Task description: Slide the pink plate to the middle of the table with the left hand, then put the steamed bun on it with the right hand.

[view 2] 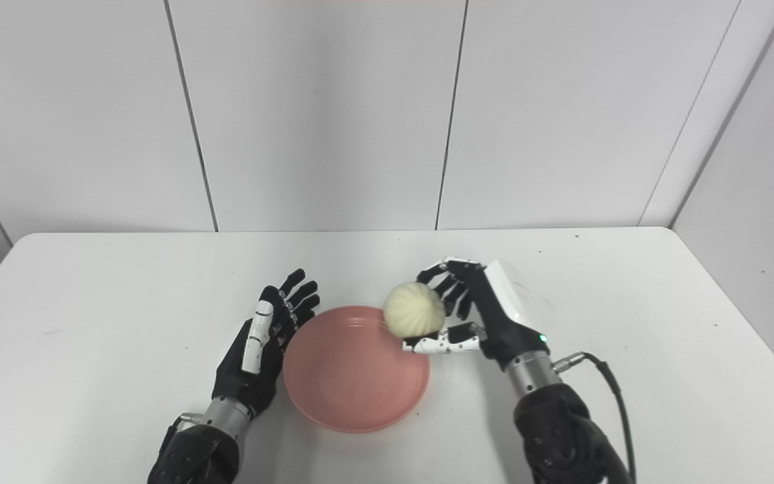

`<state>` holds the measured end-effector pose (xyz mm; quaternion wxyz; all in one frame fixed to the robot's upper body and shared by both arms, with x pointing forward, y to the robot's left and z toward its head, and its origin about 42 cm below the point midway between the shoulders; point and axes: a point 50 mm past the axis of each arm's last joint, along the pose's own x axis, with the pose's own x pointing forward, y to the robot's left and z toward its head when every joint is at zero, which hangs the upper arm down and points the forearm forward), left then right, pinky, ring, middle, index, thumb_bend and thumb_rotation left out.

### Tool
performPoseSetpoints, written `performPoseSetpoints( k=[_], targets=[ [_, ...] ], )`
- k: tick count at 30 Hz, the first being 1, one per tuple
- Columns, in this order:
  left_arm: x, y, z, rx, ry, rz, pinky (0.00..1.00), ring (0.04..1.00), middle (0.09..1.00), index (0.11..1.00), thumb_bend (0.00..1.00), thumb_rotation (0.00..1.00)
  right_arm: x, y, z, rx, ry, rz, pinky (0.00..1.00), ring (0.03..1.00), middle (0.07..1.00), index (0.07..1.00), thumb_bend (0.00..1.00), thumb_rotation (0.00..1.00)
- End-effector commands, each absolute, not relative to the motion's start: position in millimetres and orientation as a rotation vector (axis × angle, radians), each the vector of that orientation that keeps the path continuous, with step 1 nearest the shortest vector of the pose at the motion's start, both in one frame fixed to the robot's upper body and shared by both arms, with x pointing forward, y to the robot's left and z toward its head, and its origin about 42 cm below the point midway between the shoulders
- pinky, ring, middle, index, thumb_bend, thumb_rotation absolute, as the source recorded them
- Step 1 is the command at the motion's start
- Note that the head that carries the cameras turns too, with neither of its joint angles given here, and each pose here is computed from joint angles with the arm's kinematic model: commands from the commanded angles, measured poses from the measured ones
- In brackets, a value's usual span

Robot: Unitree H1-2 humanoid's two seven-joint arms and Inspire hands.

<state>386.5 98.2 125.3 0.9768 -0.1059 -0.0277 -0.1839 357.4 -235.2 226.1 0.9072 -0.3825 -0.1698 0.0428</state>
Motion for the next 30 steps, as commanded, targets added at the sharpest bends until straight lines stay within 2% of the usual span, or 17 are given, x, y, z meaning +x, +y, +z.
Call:
performPoseSetpoints(
  k=[1, 5, 11, 20, 28, 30],
  targets=[
    [379, 99, 115, -0.221, -0.023, -0.383, 0.97, 0.930, 0.918, 0.908, 0.65, 0.98, 357, -227, 232, -0.797, -0.442, 0.082, 0.25, 0.332, 0.400, 0.521, 0.51, 0.00],
    [378, 99, 114, -0.217, -0.027, -0.395, 0.96, 0.928, 0.921, 0.910, 0.65, 0.99, 358, -221, 218, -0.786, -0.448, 0.095, 0.28, 0.352, 0.457, 0.555, 0.50, 0.00],
    [374, 98, 112, -0.211, -0.020, -0.399, 0.95, 0.919, 0.913, 0.904, 0.65, 0.99, 361, -217, 203, -0.812, -0.455, 0.104, 0.25, 0.346, 0.453, 0.549, 0.50, 0.00],
    [371, 96, 110, -0.219, -0.004, -0.410, 0.94, 0.915, 0.903, 0.890, 0.66, 0.98, 365, -219, 183, -0.884, -0.441, 0.156, 0.34, 0.381, 0.479, 0.554, 0.51, 0.00],
    [372, 97, 111, -0.219, -0.011, -0.406, 0.95, 0.919, 0.908, 0.896, 0.65, 0.97, 367, -219, 174, -0.920, -0.416, 0.172, 0.36, 0.384, 0.489, 0.554, 0.51, 0.00],
    [372, 98, 111, -0.217, -0.010, -0.404, 0.95, 0.919, 0.909, 0.897, 0.65, 0.97, 367, -218, 174, -0.925, -0.440, 0.185, 0.36, 0.392, 0.506, 0.546, 0.51, 0.00]
  ],
)
